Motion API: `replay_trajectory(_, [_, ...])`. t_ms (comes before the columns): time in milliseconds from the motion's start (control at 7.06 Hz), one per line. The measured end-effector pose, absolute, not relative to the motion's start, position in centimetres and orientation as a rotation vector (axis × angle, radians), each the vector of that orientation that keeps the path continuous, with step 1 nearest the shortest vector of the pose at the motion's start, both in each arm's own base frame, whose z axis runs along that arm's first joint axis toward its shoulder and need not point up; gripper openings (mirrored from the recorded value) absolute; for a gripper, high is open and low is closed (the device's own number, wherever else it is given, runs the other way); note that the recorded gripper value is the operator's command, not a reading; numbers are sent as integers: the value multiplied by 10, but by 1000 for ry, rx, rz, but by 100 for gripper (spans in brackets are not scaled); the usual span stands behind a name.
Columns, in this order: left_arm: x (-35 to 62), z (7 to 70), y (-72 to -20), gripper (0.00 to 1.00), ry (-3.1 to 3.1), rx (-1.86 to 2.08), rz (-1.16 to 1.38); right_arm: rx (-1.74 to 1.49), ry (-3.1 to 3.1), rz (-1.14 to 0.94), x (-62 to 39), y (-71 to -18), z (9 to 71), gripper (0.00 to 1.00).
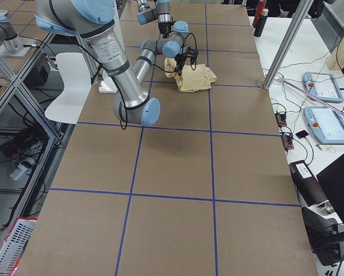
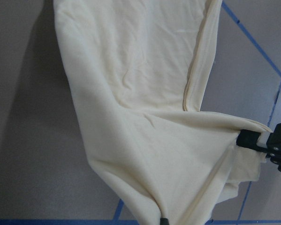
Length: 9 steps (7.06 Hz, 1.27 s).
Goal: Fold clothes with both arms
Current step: 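Lift the shirt edges and bring both grippers together above the shirt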
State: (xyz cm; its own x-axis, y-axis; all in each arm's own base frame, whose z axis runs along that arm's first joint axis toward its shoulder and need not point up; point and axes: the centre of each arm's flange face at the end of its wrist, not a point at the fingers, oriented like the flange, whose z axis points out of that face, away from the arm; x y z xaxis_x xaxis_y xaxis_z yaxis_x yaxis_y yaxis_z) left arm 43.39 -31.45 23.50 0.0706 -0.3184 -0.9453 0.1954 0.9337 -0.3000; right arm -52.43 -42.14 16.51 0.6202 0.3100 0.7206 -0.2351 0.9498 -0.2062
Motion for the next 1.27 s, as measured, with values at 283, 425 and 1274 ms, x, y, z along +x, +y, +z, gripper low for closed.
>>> replay_trajectory(283, [433,224,-362,0,1403,-49,-453,-46,-888,303,-557,-460,167,0])
replay_trajectory(425, [427,229,-388,0,1375,-22,-469,-26,-906,307,-564,-475,173,0])
replay_trajectory(1274, [446,276,-481,0,1243,7,-557,27,-898,356,-573,-531,164,0])
